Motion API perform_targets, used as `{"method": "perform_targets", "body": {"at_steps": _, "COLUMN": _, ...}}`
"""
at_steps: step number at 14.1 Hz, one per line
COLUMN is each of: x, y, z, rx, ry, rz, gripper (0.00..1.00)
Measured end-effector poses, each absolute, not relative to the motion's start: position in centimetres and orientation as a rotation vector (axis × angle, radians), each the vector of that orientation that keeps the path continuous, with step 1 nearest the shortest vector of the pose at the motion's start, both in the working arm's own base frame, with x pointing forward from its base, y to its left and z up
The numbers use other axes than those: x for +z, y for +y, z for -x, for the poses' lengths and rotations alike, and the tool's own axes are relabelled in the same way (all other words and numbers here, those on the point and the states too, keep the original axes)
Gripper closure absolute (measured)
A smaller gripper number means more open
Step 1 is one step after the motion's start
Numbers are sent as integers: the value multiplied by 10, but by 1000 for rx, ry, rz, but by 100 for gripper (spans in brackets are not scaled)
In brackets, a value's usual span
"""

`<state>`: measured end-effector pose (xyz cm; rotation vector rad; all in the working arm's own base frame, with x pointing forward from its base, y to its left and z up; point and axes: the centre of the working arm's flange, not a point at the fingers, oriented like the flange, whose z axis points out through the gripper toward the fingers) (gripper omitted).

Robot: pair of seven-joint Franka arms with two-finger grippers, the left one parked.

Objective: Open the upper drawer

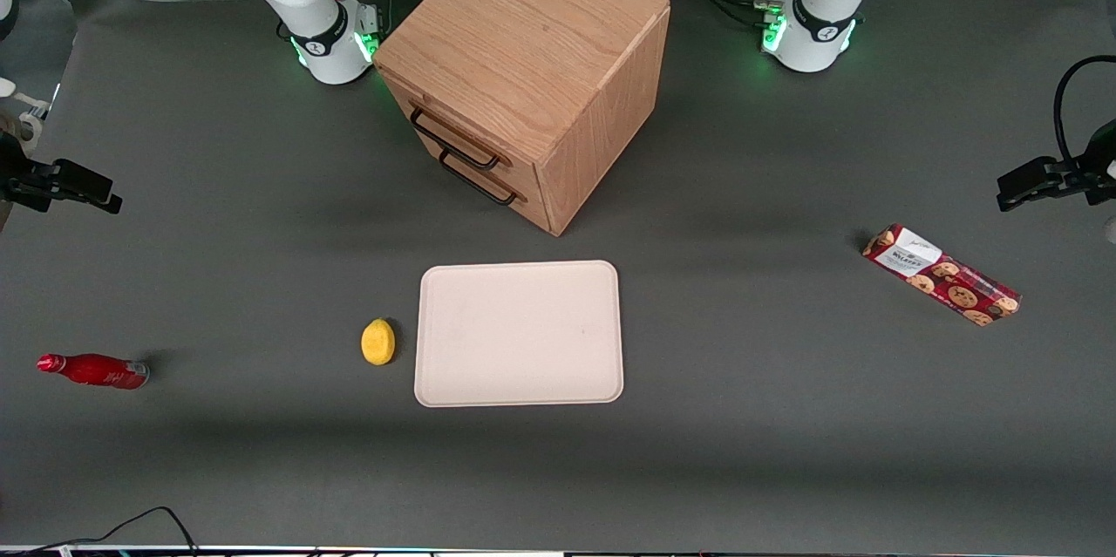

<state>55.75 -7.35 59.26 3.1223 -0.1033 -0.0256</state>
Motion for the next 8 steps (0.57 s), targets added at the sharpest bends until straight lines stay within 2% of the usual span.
{"method": "perform_targets", "body": {"at_steps": 8, "x": 591, "y": -78, "z": -558, "rx": -31, "ry": -116, "rz": -3122, "gripper": 0}}
